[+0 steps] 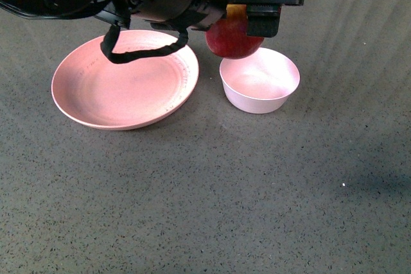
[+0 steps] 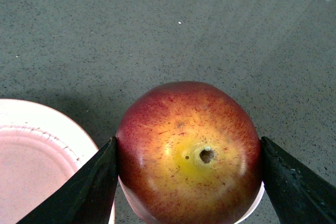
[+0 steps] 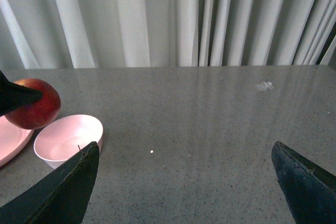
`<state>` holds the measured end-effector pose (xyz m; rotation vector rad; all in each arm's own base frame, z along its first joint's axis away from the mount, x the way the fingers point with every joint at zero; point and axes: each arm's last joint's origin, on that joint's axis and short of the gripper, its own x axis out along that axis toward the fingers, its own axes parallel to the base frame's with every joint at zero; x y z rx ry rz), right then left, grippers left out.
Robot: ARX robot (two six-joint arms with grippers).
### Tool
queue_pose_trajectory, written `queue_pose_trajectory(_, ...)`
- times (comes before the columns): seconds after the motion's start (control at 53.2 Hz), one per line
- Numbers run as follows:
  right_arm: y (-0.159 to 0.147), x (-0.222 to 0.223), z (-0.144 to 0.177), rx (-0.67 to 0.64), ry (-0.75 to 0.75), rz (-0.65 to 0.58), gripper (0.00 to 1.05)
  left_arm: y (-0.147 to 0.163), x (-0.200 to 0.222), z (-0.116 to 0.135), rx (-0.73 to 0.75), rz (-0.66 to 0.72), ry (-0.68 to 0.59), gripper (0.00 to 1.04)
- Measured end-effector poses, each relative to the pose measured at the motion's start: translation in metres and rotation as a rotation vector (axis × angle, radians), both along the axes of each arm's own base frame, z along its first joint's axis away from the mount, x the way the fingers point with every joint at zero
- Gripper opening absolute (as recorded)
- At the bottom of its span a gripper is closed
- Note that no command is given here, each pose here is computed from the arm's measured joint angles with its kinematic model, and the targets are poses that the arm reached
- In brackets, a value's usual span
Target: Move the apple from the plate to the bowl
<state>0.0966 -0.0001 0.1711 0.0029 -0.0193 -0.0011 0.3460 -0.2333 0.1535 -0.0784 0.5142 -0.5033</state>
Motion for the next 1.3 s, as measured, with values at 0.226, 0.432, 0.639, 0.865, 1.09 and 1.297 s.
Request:
queue_pose_trajectory(0.226, 0.0, 0.0, 0.0, 0.0, 0.0, 0.0, 0.96, -0.019, -0.003, -0.01, 0.007, -0.046, 0.017, 0.68)
queue_pose_trajectory(0.432, 0.0, 0.0, 0.0, 0.0, 0.0, 0.0, 0.96, -0.037, -0.001, -0.02, 0.017, -0.081, 0.032, 0.68)
queue_pose_trajectory(0.639, 0.0, 0.0, 0.0, 0.0, 0.0, 0.0, 0.96, -0.045, 0.001, -0.029, 0.029, -0.088, 0.047, 0.68)
queue_pose_trajectory(0.865, 0.0, 0.0, 0.0, 0.0, 0.0, 0.0, 0.96, -0.047, 0.005, -0.04, 0.042, -0.071, 0.067, 0.68)
queue_pose_trajectory(1.09, 0.0, 0.0, 0.0, 0.0, 0.0, 0.0, 0.96, -0.046, 0.008, -0.04, 0.033, -0.047, 0.071, 0.98)
queue_pose_trajectory(1.297, 0.0, 0.0, 0.0, 0.0, 0.0, 0.0, 0.96, -0.043, 0.011, -0.036, 0.007, -0.02, 0.061, 0.96)
